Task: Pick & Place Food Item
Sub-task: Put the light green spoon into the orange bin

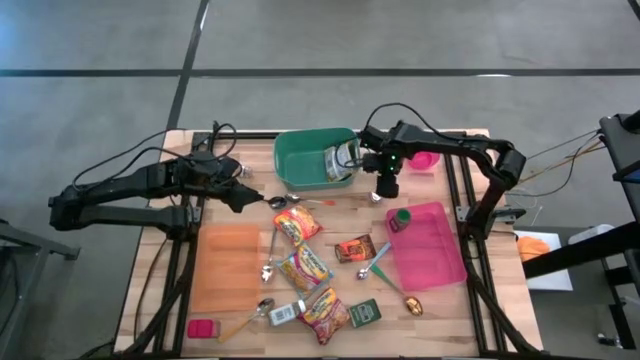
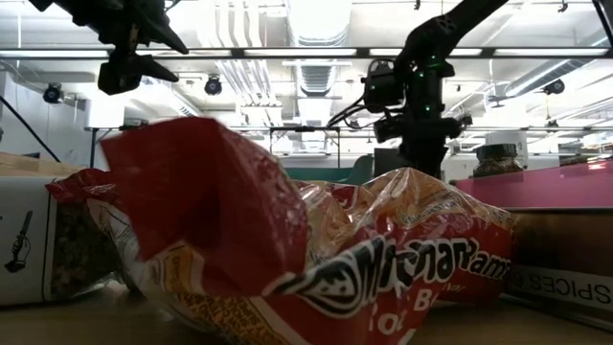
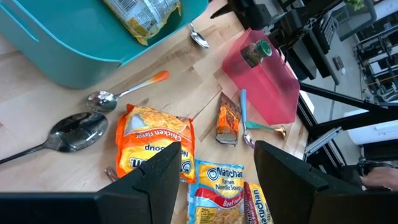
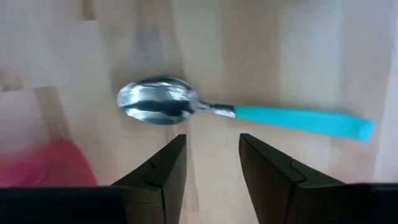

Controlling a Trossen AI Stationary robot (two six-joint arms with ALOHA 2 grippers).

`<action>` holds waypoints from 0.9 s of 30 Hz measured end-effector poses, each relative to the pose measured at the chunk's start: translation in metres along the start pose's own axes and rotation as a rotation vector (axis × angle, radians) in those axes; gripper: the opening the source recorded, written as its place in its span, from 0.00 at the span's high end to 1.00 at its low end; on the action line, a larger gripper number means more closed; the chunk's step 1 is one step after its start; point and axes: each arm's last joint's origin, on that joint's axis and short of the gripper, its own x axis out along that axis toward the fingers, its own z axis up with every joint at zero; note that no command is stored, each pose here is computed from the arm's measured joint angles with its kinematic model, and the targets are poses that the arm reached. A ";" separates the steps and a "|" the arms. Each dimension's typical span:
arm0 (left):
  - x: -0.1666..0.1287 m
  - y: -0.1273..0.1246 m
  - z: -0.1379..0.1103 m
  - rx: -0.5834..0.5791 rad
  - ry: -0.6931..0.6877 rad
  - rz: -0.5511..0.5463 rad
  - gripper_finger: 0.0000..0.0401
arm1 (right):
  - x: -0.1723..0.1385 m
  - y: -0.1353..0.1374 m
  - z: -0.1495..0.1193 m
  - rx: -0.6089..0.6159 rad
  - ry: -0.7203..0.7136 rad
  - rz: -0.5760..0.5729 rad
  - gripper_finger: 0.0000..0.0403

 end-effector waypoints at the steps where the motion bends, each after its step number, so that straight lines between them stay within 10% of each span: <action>1: 0.000 0.000 0.000 0.000 0.000 0.000 0.49 | 0.000 0.002 0.001 -0.021 -0.005 0.014 0.62; 14: 0.000 0.000 0.000 0.000 0.000 0.000 0.49 | 0.003 0.024 0.007 -0.506 -0.012 0.037 0.38; 27: 0.000 0.000 0.000 -0.001 0.000 -0.001 0.49 | 0.019 0.022 0.004 -0.580 -0.018 -0.040 0.37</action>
